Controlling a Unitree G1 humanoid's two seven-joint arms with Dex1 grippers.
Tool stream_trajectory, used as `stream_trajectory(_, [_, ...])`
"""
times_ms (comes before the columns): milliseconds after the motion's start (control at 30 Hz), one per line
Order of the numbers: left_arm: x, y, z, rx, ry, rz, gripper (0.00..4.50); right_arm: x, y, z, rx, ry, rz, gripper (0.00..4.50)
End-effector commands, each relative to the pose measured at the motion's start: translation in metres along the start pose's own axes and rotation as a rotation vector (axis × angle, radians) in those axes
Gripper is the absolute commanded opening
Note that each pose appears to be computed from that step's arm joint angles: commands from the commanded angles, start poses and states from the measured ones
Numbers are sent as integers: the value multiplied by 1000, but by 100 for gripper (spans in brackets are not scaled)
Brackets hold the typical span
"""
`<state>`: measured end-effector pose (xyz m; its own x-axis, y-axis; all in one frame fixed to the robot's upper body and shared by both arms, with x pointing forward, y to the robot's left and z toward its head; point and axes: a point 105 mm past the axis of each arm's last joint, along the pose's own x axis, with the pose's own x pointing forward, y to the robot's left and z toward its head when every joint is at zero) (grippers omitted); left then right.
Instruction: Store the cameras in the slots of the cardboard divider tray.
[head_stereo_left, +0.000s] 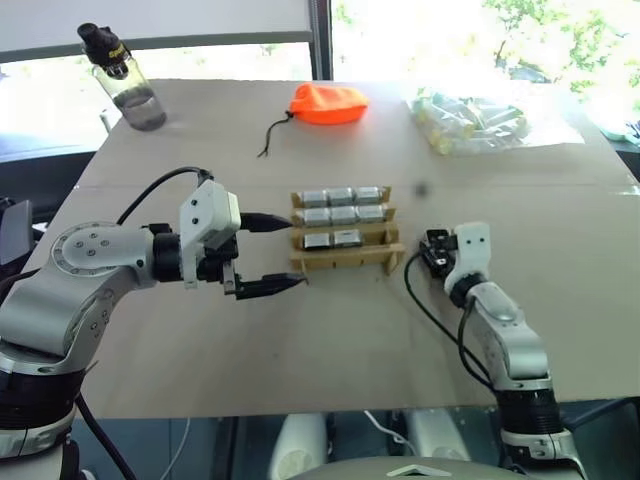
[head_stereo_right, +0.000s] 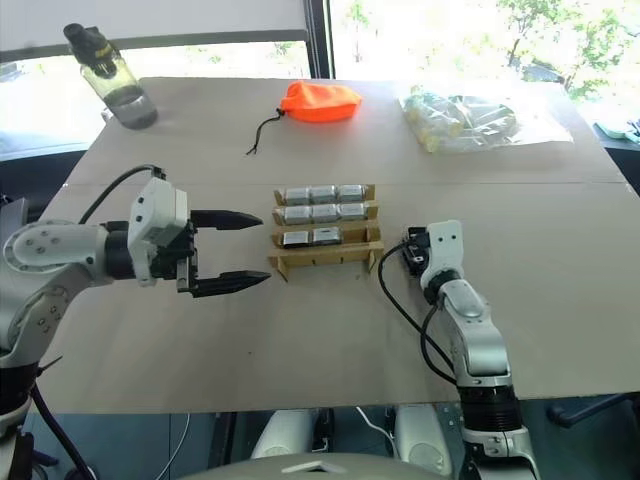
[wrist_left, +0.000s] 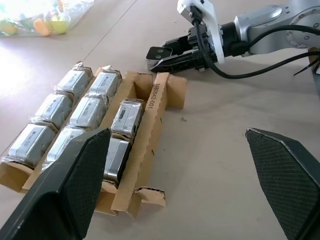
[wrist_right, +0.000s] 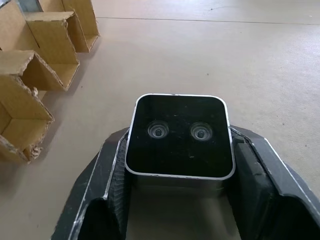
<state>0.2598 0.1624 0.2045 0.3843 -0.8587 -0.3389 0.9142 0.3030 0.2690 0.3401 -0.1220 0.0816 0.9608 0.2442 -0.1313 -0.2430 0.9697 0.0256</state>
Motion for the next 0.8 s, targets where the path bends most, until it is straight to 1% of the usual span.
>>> stream_trajectory(33, [7,4,21,44,-64,-8,450,-8,-6,24,-38,-89,25,200])
stream_trajectory(100, [14,6,29,16,-111,-29,450,-14,-12,36,-124,-135,69,200])
stream_trajectory(167, [22,7,32,-7,-141,-73,450,-19,-13,52,-259,-199,162,200])
stream_trajectory(200, [29,7,31,-7,-146,-110,450,-20,-10,60,-342,-230,229,200])
stream_trajectory(300, [49,21,29,-33,-138,-140,450,-20,-5,72,-444,-268,354,200])
stream_trajectory(400, [68,39,32,-65,-150,-149,450,-19,6,76,-603,-296,475,200])
stream_trajectory(467, [81,48,33,-90,-135,-157,450,-14,6,81,-625,-306,493,200])
stream_trajectory(500, [87,51,33,-102,-128,-168,450,-13,10,83,-678,-324,519,200])
stream_trajectory(667, [103,63,42,-176,-132,-216,450,-12,25,82,-1025,-395,642,200])
stream_trajectory(733, [109,65,41,-184,-97,-245,450,-11,31,85,-1192,-455,678,200])
stream_trajectory(800, [113,65,42,-195,-78,-280,450,-12,39,87,-1311,-522,730,200])
